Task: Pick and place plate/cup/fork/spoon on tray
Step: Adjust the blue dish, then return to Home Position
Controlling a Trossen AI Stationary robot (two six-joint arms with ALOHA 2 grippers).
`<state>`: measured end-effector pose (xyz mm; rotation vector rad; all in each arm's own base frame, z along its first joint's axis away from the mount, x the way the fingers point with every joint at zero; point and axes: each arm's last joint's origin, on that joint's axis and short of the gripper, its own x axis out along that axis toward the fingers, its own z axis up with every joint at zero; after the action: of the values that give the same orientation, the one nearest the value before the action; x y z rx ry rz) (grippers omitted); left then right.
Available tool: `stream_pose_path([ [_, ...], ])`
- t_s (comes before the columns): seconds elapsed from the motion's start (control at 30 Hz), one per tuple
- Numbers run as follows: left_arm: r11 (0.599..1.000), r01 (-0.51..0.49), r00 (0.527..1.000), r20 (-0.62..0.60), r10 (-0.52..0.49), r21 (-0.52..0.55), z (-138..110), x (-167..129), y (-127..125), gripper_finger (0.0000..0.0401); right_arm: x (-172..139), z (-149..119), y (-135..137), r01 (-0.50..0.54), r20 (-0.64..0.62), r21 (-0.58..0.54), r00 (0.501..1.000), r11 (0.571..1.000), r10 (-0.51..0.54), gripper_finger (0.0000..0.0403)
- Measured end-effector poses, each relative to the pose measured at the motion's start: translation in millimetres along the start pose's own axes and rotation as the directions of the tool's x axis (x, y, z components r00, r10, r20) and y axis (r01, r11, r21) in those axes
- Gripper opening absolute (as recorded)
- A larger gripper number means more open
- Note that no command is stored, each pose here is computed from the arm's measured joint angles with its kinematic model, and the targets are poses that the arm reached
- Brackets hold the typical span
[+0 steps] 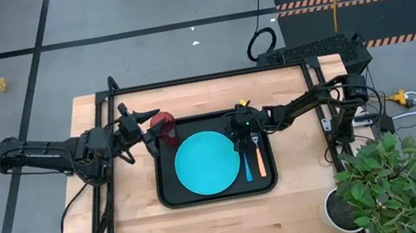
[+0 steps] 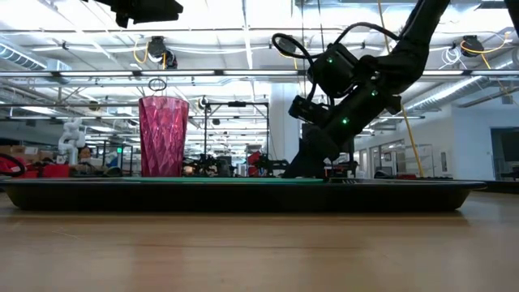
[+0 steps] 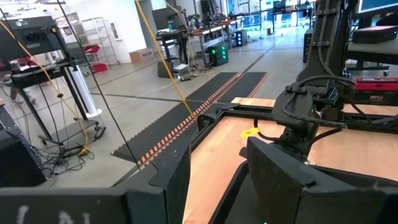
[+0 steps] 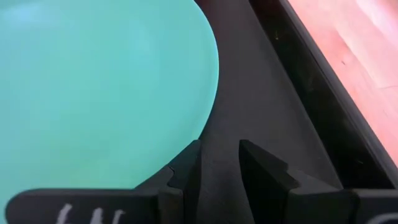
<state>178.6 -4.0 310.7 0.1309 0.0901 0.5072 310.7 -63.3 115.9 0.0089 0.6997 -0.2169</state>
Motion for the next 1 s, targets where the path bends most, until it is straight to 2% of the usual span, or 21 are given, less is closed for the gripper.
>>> stream_pose_path([
  [0.53,1.000,0.001,1.000,-0.010,-0.001,0.005,-1,0,0,0.0161,-5,11,0,-0.017,0.081,-0.019,0.997,1.000,0.019,0.0102],
  [0.77,1.000,0.005,1.000,-0.027,-0.005,0.012,-3,0,-1,0.0161,-38,31,-2,-0.011,0.127,-0.022,0.992,1.000,0.014,0.0102],
  [1.0,1.000,0.009,0.999,-0.043,-0.009,0.000,-5,-1,-1,0.0161,-75,30,-4,-0.011,0.010,-0.021,1.000,1.000,0.012,0.0102],
])
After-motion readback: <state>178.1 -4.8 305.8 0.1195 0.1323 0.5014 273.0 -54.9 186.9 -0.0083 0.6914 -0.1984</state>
